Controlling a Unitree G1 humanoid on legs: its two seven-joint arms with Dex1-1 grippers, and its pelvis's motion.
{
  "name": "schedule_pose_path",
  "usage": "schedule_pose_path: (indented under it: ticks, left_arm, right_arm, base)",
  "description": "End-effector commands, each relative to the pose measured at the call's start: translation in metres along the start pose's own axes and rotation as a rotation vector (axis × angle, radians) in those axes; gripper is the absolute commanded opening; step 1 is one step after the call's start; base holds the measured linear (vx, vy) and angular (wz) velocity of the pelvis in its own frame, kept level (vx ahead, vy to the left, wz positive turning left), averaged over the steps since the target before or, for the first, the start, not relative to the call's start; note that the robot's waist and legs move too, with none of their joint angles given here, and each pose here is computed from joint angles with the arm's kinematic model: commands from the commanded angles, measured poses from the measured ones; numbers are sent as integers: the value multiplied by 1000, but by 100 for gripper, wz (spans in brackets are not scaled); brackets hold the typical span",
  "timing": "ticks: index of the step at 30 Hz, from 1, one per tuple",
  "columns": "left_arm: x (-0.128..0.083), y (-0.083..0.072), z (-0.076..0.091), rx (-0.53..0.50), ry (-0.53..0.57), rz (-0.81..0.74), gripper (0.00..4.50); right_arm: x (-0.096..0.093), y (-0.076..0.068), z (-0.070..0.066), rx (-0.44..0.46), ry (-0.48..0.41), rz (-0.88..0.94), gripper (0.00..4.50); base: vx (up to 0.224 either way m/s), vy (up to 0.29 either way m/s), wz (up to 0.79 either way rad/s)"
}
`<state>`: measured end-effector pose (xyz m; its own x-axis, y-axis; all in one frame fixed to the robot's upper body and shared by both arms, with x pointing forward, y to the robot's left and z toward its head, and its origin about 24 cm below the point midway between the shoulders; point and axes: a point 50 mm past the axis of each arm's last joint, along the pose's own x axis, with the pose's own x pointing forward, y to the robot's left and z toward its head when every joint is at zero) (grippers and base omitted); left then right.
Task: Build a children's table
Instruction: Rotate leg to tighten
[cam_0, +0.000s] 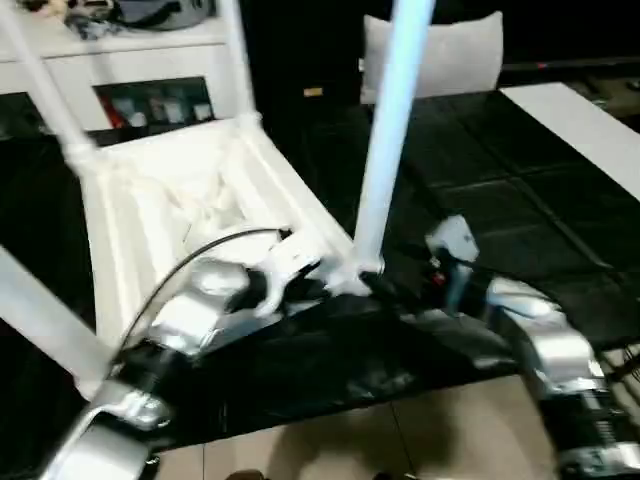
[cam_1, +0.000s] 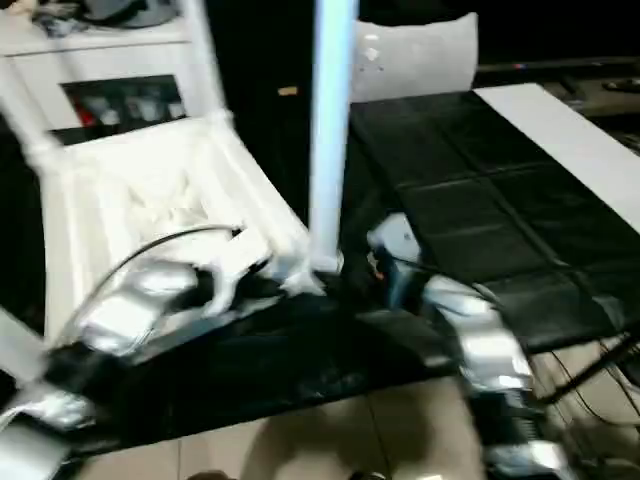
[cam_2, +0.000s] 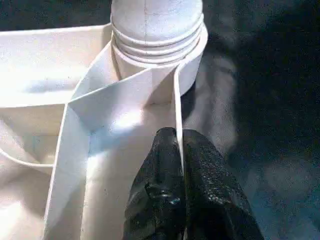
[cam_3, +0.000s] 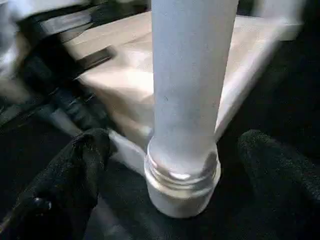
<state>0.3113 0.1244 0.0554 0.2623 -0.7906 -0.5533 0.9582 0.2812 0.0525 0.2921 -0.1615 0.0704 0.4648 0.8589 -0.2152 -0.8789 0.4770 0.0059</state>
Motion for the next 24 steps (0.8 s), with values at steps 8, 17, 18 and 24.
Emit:
schedule_pose_path:
  ticks: [8,17,18,24]
  left_arm:
    - [-12,-18,-1,211,105,-380,0]
    - [-13,-17,2,241,113,-424,0]
    - [-13,-17,2,240,113,-424,0]
    - [-14,-16,0,235,119,-420,0]
  right_arm:
    - [3,18,5,-23,41,349,418]
    - [10,20,3,16,62,457,332]
    - [10,20,3,21,64,464,325]
    - [11,21,4,27,72,490,266]
  base:
    - [0,0,0]
    - [0,0,0]
    - [0,0,0]
    - [0,0,0]
